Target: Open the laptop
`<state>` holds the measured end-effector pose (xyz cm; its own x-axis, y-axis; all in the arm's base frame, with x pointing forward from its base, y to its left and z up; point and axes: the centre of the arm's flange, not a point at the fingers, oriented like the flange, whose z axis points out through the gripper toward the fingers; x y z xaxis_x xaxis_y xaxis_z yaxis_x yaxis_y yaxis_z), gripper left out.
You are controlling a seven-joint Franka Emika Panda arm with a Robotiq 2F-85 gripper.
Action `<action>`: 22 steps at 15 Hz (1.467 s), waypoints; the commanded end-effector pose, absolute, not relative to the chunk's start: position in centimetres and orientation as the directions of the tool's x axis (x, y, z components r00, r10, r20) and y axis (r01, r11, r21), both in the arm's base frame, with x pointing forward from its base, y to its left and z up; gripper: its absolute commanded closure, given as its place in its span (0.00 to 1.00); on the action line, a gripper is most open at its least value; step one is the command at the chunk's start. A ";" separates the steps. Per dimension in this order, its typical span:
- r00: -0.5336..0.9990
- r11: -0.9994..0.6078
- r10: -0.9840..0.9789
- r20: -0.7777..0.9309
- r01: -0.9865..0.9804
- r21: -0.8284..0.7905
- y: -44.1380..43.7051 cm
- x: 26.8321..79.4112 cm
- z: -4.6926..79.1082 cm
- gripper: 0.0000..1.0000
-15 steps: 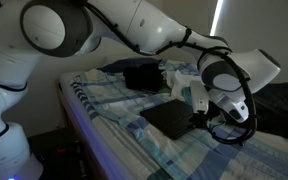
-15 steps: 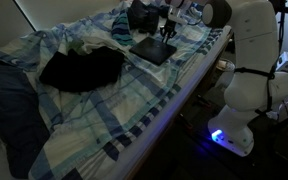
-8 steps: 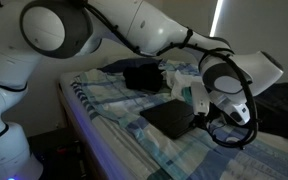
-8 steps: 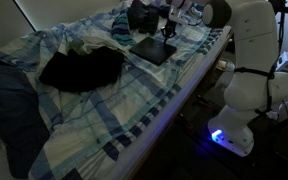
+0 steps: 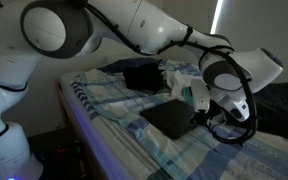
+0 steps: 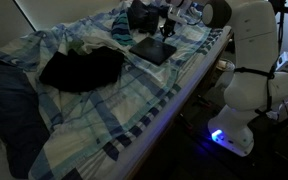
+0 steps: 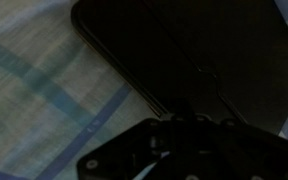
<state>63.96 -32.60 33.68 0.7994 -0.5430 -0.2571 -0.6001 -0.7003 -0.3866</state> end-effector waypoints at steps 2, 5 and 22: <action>0.793 -0.673 -0.547 -0.267 -0.607 -0.423 -33.3 64.8 34.8 1.00; 0.788 -0.667 -0.553 -0.268 -0.613 -0.424 -33.5 64.8 34.7 1.00; 0.731 -0.605 -0.614 -0.299 -0.679 -0.416 -34.5 65.3 33.5 1.00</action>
<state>64.53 -34.11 33.17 0.7509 -0.6006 -0.2747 -0.6569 -0.6362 -0.4046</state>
